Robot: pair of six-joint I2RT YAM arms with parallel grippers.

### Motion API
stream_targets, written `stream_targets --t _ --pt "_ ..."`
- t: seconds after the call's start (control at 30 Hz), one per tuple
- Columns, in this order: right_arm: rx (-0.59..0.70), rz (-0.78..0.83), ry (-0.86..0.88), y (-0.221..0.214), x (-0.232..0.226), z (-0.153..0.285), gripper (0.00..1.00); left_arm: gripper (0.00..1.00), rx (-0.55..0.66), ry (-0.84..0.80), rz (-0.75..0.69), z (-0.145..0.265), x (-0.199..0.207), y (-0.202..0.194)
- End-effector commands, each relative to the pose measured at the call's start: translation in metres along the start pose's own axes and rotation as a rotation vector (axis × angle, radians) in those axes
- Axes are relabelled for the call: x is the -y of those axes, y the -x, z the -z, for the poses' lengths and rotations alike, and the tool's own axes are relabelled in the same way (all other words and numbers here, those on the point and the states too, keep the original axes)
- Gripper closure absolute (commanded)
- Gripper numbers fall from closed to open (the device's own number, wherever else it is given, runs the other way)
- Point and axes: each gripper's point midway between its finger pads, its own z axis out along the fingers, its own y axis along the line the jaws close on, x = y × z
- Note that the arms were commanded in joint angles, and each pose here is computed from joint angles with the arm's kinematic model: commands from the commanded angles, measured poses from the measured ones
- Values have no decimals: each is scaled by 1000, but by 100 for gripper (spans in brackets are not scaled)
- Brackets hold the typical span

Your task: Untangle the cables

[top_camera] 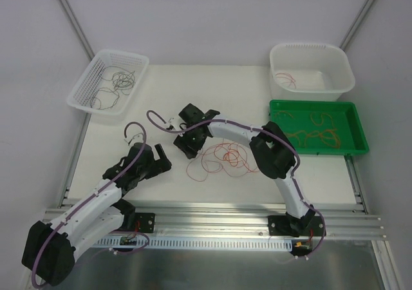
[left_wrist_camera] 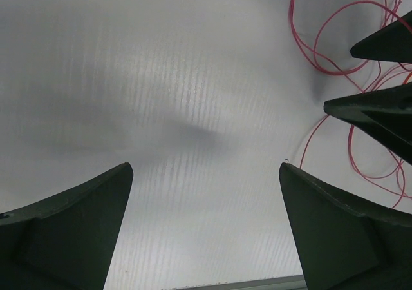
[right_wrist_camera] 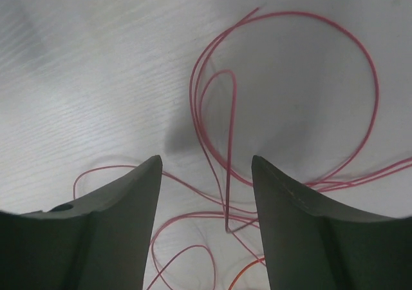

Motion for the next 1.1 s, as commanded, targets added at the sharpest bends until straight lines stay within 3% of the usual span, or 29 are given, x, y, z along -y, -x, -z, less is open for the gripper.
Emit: stream_targets --t 0.0,0.17,0.2,0.33,0.37,0.6,0.73,1.07 --pt "42 39 -8 21 2 0 42 1 22 25 27 2 -8 1" --pt "36 35 -8 22 3 -13 65 1 14 15 28 3 -8 -1" --pt "42 32 -4 24 3 -13 74 1 11 12 26 3 -7 -2" --pt "59 35 -6 29 1 -5 97 1 -5 -15 24 5 -1 -3" --pt "68 38 -15 31 1 -1 99 1 -7 -19 19 5 0 -3" --pt "182 60 -87 66 1 69 99 1 -38 -130 -34 12 25 0" --pt "298 52 -202 93 12 151 99 1 -45 -227 -49 13 46 3" --pt "520 -29 -486 98 44 315 99 3 -90 -308 -101 5 82 0"
